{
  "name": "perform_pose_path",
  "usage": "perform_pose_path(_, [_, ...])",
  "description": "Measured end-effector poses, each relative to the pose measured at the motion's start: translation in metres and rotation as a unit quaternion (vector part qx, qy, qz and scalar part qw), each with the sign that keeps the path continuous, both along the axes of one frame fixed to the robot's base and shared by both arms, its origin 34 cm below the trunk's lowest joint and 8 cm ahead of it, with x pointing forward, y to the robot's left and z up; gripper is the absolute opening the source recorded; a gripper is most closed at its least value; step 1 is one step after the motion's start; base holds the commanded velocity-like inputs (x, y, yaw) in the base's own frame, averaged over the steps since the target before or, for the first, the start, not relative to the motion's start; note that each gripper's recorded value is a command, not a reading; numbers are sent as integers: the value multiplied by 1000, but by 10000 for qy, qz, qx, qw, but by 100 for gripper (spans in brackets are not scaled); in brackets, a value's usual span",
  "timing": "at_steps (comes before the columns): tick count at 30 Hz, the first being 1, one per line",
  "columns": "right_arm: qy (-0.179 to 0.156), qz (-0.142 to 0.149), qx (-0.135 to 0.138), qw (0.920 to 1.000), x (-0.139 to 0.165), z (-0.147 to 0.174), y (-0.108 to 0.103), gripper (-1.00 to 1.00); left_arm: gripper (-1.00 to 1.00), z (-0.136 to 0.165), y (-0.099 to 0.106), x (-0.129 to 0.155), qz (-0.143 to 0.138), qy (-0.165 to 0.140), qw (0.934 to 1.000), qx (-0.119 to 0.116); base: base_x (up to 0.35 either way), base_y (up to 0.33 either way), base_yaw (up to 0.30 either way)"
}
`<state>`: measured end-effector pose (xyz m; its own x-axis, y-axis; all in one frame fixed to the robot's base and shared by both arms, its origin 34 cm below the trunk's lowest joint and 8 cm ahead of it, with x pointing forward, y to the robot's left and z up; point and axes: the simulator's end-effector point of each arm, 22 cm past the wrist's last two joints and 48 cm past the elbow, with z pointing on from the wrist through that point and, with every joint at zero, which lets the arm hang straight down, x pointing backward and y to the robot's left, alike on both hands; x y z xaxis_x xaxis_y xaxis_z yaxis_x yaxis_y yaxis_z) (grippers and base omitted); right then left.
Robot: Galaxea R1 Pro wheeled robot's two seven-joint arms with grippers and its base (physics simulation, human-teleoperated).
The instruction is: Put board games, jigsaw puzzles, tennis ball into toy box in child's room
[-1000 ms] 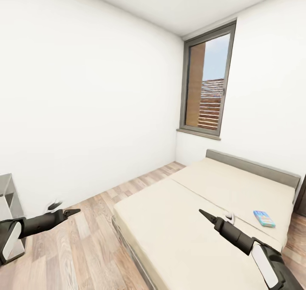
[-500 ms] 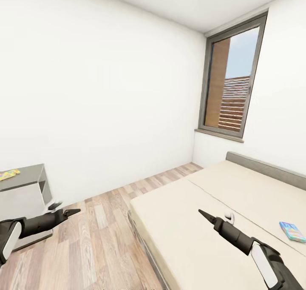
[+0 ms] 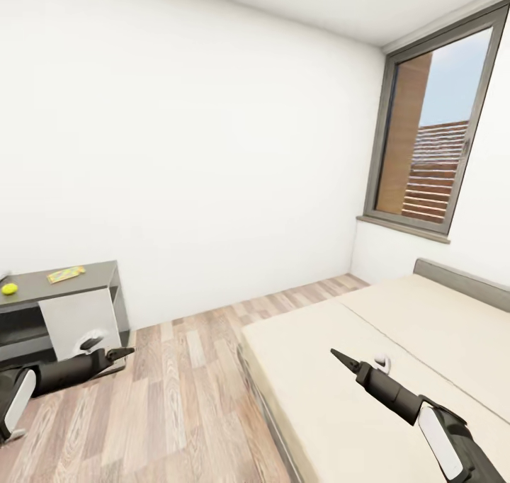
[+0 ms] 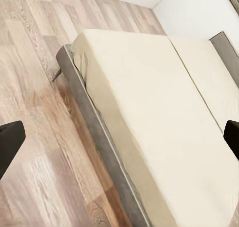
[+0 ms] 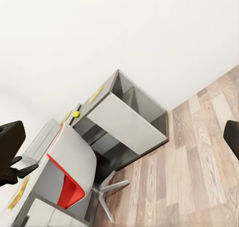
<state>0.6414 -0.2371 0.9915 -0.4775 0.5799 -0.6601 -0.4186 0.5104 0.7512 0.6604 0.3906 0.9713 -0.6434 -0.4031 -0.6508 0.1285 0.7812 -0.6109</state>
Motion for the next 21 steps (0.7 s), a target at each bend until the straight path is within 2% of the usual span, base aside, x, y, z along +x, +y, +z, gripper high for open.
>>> perform_pose_path(10, [20, 1, 2, 10000, 0, -2, 0, 100, 100, -2, 0, 0, -1, 20, 10000, -1, -22, -20, 291])
perform_pose_path(15, [31, 2, 4, 10000, 1, -3, 1, 100, 100, -3, 0, 0, -1, 33, 10000, -1, -109, -126, 283])
perform_pose_path(21, [39, 2, 5, 10000, 0, -4, 1, 100, 100, -4, 0, 0, -1, 41, 10000, -1, -66, -101, 136])
